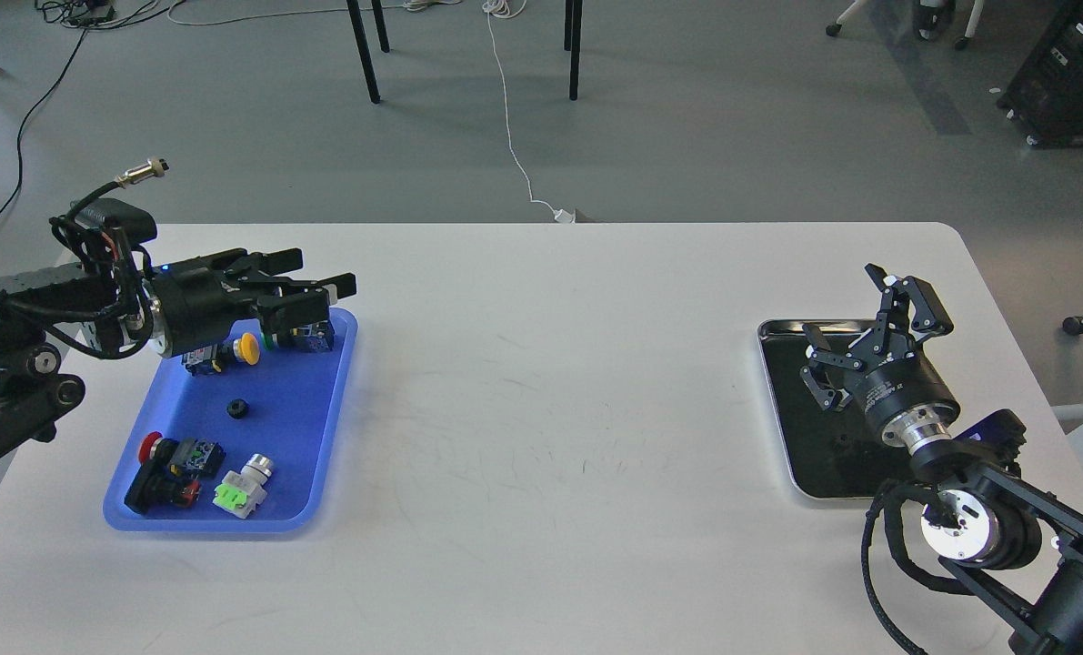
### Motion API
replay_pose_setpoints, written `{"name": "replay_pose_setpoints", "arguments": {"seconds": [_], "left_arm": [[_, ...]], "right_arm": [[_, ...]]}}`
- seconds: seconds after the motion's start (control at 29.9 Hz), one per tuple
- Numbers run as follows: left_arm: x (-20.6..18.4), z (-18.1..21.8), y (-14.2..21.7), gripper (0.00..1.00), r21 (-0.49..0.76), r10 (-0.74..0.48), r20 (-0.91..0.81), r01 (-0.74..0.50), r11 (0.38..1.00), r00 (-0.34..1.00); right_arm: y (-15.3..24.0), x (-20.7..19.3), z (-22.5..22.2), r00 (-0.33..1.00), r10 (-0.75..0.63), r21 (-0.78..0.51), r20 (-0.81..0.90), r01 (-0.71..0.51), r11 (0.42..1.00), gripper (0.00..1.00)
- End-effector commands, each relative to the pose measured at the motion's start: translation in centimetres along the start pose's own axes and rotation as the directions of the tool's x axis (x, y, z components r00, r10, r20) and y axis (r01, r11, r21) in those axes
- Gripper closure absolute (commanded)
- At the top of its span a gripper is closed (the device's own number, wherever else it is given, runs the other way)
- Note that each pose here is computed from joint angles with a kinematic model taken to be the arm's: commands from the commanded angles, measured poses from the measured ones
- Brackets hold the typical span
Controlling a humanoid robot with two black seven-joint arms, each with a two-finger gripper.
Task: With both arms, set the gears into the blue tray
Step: 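Lift the left gripper from the blue tray and move right gripper to black tray, then grasp another small black gear in the black tray with the right gripper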
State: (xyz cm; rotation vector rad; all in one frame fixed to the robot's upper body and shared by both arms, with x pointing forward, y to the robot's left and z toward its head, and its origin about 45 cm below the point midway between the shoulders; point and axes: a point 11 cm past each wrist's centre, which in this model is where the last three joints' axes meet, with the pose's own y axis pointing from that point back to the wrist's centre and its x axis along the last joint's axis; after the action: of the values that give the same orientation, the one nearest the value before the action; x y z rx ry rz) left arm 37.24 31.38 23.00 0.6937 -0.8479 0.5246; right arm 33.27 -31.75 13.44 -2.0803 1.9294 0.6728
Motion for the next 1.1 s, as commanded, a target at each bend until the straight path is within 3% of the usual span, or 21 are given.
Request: {"name": "replay_pose_setpoints", "arguments": {"seconds": [0.0,0.1,0.23,0.4,0.57,0.7,0.84,0.97,1.07], "left_arm": [[-0.9,1.9,-0.7,0.01,-0.063,0.137,-0.343,-0.168,0.984,0.929],[-1.9,2.5,-1.2,0.01,-0.050,0.243,-0.580,-0.332,0.942,0.777],[-4.7,2.0,-0.9,0.01,0.043,0.344,-0.740,-0.470,0.882,0.578],[-7.3,1.2,-0.3,0.01,0.186,0.452,-0.807,-0.564,0.805,0.380],[-7.2,0.8,0.1,0.01,0.234,0.475,-0.840,-0.614,0.754,0.263],[-6.8,0.4,0.1,0.01,0.247,0.421,-0.890,-0.593,0.767,0.174],[-6.9,0.6,0.0,0.01,0.227,0.391,-0.905,-0.588,0.776,0.167],[-7.1,0.7,0.0,0.01,0.228,0.389,-0.906,-0.585,0.778,0.164],[-7.4,0.6,0.1,0.01,0.235,0.392,-0.906,-0.582,0.778,0.158]], "right_arm": [[0.1,0.0,0.0,1.000,-0.005,-0.002,-0.002,0.005,1.000,0.02],[0.1,0.0,0.0,1.000,-0.010,-0.002,-0.001,0.010,1.000,0.02],[0.2,0.0,0.0,1.000,-0.012,-0.003,-0.002,0.012,1.000,0.02],[0.4,0.5,-0.5,0.999,-0.022,-0.009,-0.045,0.021,1.000,0.02],[0.9,-0.4,0.2,0.931,-0.186,-0.119,-0.315,0.156,0.981,0.02],[0.5,-0.7,-1.9,0.711,-0.357,-0.236,-0.606,0.268,0.934,0.02],[0.3,-0.4,-4.9,0.271,-0.505,-0.421,-0.820,0.313,0.852,0.02],[0.2,0.3,-7.3,-0.135,-0.572,-0.587,-0.809,0.252,0.770,0.01],[0.4,1.2,-8.2,-0.308,-0.635,-0.697,-0.708,0.161,0.699,0.01]]}}
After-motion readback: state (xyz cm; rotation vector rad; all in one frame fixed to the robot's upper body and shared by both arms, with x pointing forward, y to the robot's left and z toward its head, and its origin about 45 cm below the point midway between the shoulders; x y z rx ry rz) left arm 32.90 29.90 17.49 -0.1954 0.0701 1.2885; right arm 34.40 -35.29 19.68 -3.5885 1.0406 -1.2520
